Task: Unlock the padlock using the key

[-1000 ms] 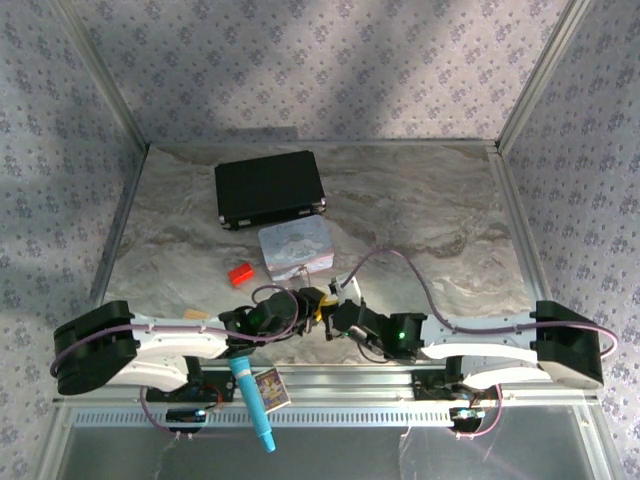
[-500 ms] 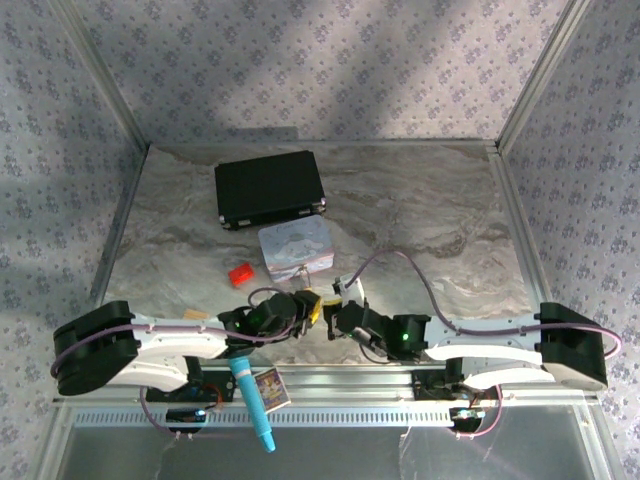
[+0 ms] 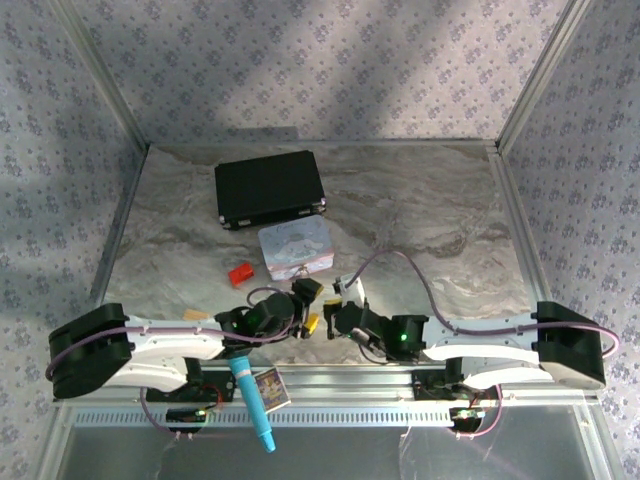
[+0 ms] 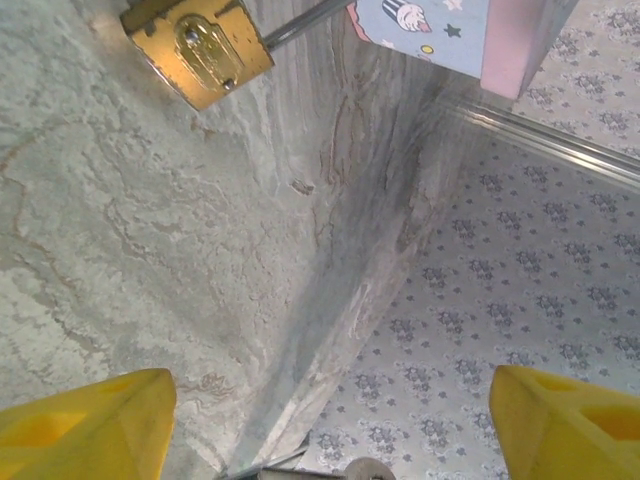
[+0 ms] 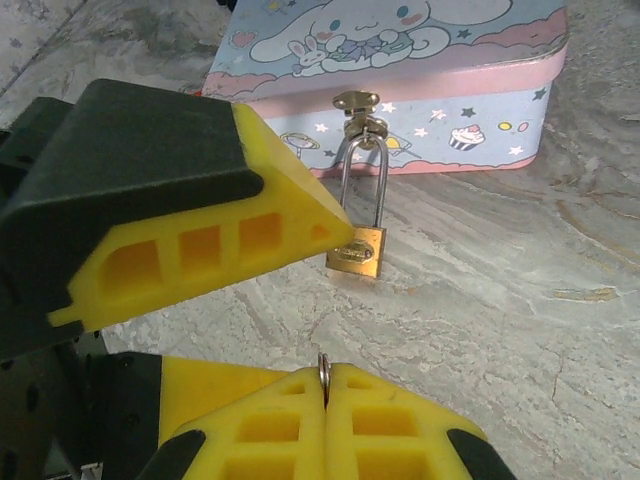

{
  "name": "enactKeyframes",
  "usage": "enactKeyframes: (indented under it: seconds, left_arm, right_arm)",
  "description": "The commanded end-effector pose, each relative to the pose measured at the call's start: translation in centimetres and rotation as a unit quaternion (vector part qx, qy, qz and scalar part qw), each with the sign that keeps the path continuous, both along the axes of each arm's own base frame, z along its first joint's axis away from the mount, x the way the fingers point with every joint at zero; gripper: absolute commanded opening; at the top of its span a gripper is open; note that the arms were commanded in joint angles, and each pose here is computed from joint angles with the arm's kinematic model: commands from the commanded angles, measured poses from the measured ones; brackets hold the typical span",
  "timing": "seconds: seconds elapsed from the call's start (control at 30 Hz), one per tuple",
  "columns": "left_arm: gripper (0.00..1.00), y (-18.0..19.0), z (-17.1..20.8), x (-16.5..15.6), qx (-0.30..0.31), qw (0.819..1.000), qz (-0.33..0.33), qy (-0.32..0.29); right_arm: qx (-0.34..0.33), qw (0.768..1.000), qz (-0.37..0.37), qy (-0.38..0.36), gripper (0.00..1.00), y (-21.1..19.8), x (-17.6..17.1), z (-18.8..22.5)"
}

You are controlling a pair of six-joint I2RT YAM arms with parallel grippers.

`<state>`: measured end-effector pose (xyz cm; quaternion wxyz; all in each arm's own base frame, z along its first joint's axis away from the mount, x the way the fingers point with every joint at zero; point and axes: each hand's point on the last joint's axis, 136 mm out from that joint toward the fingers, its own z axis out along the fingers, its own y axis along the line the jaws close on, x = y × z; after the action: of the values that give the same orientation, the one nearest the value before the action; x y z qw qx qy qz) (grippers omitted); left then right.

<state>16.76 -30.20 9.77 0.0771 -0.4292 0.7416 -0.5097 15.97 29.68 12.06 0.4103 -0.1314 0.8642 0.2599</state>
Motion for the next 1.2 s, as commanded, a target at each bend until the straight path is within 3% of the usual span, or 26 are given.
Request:
enactKeyframes:
  seconds: [0.0,0.4,0.5,0.67,0.83,1.07,1.17]
  left_arm:
    - [0.85,-1.4,1.6,-0.1,-0.039,0.999,-0.012,-0.007]
    - [0.57,-1.8,1.9,0.4,-0.066,0.998,0.003,-0.011]
    - [0.44,-1.7,1.7,0.3,-0.061,0.998,0.003,-0.009]
    - [0.41,-1.3,1.2,0.3,-0.05,0.999,0.008,-0.007]
    - [0.28,-1.1,1.2,0.5,-0.051,0.999,0.012,-0.01]
    - [0.38,-1.4,2.3,0.7,-0.067,0.997,0.01,-0.027]
    - [0.5,-1.4,2.2,0.7,-0.069,0.997,0.01,-0.028]
  right_arm:
    - [0.013,1.0,-0.02,-0.013,0.0,0.4,0.6,0.9]
    - [0.016,1.0,0.0,-0.005,0.0,0.9,-0.2,0.8]
    - [0.016,1.0,-0.001,-0.005,0.0,0.8,-0.2,0.9]
    - [0.015,1.0,-0.002,-0.007,0.0,0.4,-0.3,0.9]
    - [0.021,1.0,0.01,0.0,0.0,0.7,-0.8,0.7]
    - [0.066,0.997,0.014,0.029,0.0,0.5,-1.1,-0.2]
    - [0.114,0.992,0.02,0.049,0.0,0.2,-1.0,-0.3]
